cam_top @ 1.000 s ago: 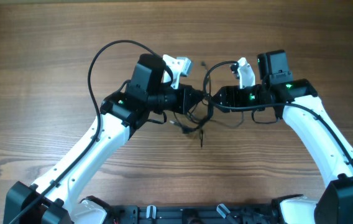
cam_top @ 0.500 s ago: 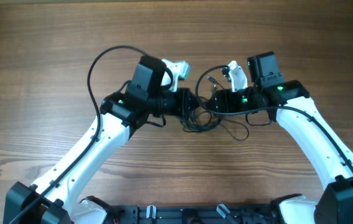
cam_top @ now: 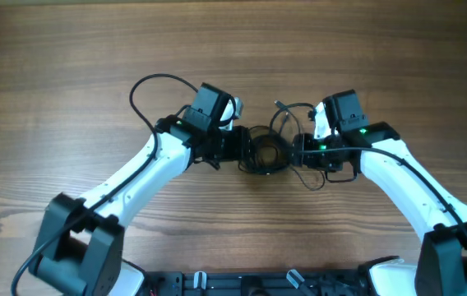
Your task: Untangle cables
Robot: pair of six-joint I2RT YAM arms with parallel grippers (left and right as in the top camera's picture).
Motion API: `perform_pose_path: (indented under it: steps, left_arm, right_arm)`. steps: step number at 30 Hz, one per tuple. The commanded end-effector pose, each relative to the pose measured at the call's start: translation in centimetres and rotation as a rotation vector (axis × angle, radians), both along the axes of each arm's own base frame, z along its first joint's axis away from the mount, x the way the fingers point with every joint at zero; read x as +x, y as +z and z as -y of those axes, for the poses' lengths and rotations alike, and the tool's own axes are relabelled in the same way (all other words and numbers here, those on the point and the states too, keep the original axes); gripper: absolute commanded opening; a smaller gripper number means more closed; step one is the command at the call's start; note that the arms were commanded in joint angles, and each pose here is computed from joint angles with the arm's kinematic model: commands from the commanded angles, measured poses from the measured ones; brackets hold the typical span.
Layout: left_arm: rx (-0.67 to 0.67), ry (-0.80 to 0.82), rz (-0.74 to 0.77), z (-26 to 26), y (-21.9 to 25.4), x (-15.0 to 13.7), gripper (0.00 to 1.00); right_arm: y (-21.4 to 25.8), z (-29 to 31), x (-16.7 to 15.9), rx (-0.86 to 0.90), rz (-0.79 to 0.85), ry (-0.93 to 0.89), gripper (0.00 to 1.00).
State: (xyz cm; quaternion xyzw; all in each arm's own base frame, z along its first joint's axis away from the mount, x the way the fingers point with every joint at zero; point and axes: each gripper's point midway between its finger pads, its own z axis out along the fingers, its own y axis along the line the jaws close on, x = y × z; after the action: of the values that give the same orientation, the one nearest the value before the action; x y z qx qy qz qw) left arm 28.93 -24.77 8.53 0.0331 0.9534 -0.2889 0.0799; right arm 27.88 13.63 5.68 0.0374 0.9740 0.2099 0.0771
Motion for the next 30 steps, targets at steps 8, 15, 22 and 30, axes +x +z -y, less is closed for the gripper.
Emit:
perform_pose_path:
  steps: [8, 15, 22, 30]
  left_arm:
    - [0.071, -0.087, -0.087, 2.2, -4.3, -2.3, 0.49]
    - [0.077, -0.094, -0.095, 2.3, -4.6, -2.6, 0.46]
    - [0.085, -0.090, -0.110, 2.1, -4.7, -2.9, 0.44]
    - [0.092, -0.064, -0.146, 2.9, -6.1, -3.1, 0.47]
  right_arm:
    - [-3.5, 0.4, -0.2, -0.029, -0.122, -0.112, 0.52]
    - [-3.3, 0.1, 1.6, -0.004, -0.080, -0.187, 0.44]
    - [-3.3, 0.0, 2.9, -0.017, -0.017, -0.178, 0.45]
    - [-5.7, -0.4, 2.5, -0.057, -0.059, -0.162, 0.45]
